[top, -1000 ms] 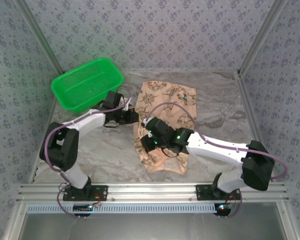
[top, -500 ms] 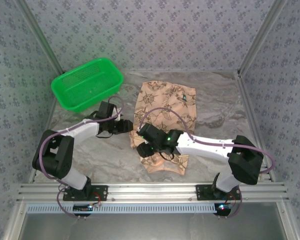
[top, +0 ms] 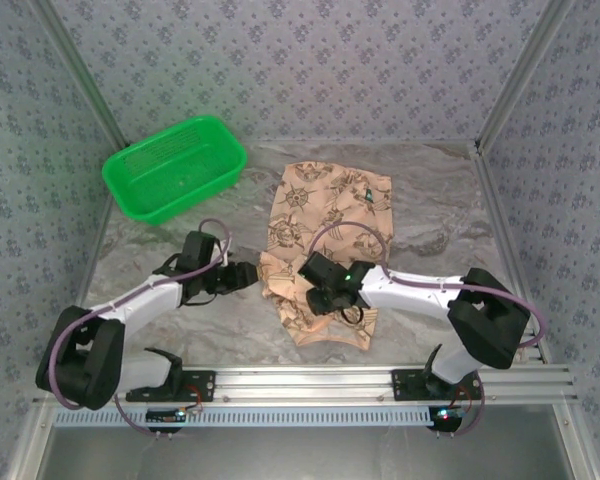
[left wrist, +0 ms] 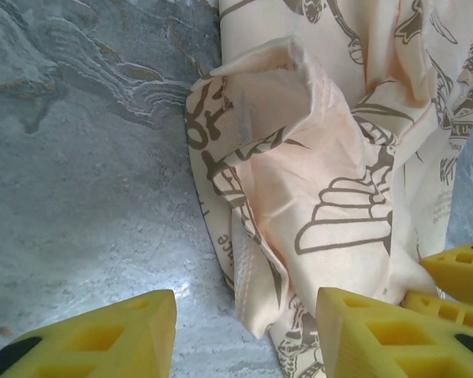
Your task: Fold the inside-out t-shirt
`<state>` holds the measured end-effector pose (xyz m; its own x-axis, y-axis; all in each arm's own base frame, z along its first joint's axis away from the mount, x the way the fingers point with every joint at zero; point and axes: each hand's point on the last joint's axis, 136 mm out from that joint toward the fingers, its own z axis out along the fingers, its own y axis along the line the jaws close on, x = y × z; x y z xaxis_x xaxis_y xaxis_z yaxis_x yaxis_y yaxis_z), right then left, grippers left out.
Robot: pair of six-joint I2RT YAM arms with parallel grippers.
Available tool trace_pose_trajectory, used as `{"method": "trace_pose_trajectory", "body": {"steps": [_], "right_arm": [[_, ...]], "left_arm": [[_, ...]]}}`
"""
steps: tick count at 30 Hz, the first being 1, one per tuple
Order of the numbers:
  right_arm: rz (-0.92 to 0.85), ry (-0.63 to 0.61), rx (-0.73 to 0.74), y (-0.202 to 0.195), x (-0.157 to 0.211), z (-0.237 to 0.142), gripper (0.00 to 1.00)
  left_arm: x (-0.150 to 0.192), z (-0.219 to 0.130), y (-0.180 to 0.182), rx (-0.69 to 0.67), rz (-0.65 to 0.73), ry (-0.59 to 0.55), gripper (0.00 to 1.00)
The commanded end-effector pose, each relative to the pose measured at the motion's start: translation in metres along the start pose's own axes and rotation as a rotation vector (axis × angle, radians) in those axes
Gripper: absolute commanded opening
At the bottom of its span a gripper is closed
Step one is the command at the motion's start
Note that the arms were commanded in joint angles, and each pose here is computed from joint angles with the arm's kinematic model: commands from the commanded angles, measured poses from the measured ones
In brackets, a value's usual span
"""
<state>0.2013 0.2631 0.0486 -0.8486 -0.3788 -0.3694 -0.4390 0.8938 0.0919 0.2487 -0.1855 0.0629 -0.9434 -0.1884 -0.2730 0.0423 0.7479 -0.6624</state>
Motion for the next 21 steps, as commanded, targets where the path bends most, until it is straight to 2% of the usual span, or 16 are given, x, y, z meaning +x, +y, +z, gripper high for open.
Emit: {"method": "trace_pose_trajectory", "body": {"steps": [1,3,6,8,11,12,14,17,20,21], "right_arm": [[0.039,-0.012,0.024,-0.011,0.002,0.0,0.13],[0.082,-0.025,0.056,-0.023,0.004,-0.004,0.01],[0.139,-0.068,0.107,-0.044,0.005,-0.016,0.0],[0.17,-0.103,0.144,-0.059,0.007,-0.027,0.0],[0.2,-0.142,0.149,-0.074,0.008,-0.038,0.0],[0.207,-0.143,0.153,-0.08,0.009,-0.039,0.04],[0.221,-0.117,0.187,-0.096,0.013,-0.038,0.18],[0.207,-0.1,0.207,-0.109,0.007,-0.042,0.22],[0.05,-0.174,0.051,-0.074,-0.018,-0.058,0.37],[-0.01,-0.206,-0.04,-0.053,-0.026,-0.066,0.39]], "left_arm": [[-0.006,0.014,-0.017,0.063,-0.003,0.005,0.5],[-0.004,0.026,-0.02,0.06,0.004,0.035,0.49],[-0.011,0.036,-0.025,0.062,0.015,0.029,0.45],[-0.017,0.04,-0.024,0.032,0.02,0.021,0.35],[-0.021,0.045,-0.018,-0.036,0.056,0.029,0.12],[-0.021,0.046,-0.022,-0.025,0.072,0.036,0.06],[-0.018,0.045,-0.033,0.028,0.094,0.059,0.0],[-0.014,0.031,-0.054,0.114,0.125,0.08,0.0],[-0.006,0.018,-0.067,0.166,0.125,0.097,0.01],[-0.004,0.015,-0.069,0.177,0.118,0.104,0.06]]}}
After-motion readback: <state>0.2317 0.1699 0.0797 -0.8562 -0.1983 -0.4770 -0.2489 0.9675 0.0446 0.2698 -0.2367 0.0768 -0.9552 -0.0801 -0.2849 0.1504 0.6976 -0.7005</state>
